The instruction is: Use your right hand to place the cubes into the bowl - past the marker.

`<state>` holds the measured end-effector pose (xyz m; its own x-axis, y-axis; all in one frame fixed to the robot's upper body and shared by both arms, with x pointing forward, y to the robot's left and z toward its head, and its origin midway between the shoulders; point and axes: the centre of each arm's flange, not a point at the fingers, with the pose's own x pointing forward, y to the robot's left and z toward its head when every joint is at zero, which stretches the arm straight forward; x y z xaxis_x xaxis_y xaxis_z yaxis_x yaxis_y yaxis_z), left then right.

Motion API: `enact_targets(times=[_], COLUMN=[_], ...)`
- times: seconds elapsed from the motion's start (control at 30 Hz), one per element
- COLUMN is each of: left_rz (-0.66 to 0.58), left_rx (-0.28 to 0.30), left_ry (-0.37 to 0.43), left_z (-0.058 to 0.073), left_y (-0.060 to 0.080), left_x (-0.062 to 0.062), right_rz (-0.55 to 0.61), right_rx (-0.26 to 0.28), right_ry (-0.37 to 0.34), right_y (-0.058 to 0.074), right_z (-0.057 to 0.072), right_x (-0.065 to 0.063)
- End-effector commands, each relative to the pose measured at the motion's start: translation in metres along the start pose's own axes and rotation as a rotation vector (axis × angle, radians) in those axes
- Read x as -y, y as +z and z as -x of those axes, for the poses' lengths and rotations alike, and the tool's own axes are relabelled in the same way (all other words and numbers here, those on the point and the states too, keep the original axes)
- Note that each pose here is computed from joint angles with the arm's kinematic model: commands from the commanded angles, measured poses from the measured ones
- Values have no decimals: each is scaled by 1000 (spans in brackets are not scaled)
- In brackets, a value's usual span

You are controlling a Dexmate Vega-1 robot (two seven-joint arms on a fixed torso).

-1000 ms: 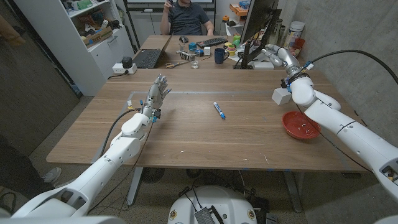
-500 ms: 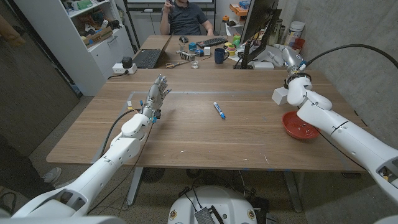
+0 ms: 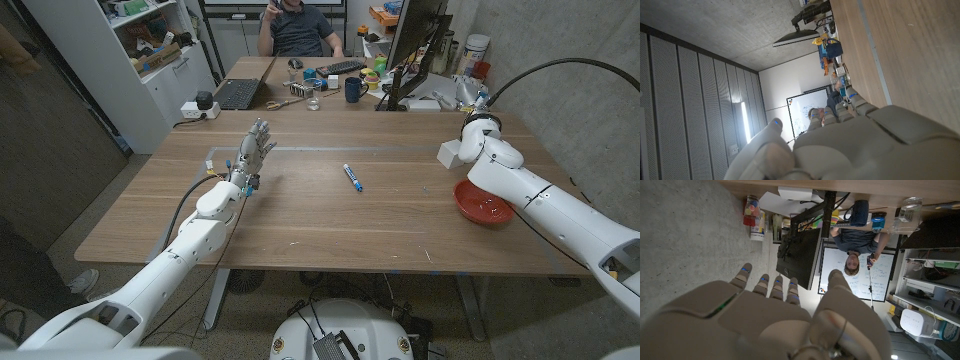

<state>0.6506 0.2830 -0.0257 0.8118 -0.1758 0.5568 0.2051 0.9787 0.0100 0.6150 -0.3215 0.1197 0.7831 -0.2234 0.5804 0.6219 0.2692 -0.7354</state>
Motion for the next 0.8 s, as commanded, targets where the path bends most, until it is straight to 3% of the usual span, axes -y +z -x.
enact_targets(times=[0.03, 0.37, 0.43, 0.5, 0.8], left_rz=[-1, -2, 0, 1, 0], left_rx=[-8, -5, -6, -6, -8], left_ry=[-2, 4, 4, 3, 3], left_z=[-5, -9, -10, -10, -13], left_y=[-1, -1, -1, -2, -2], left_x=[1, -1, -1, -1, -4], right_rz=[78, 136, 139, 148, 166], right_rx=[-134, -196, -198, -200, -224], right_ry=[172, 285, 315, 296, 393], right_y=[-5, -2, -2, -2, -1], right_z=[-13, -23, -25, -24, -29], right_x=[-10, -15, -15, -16, -24])
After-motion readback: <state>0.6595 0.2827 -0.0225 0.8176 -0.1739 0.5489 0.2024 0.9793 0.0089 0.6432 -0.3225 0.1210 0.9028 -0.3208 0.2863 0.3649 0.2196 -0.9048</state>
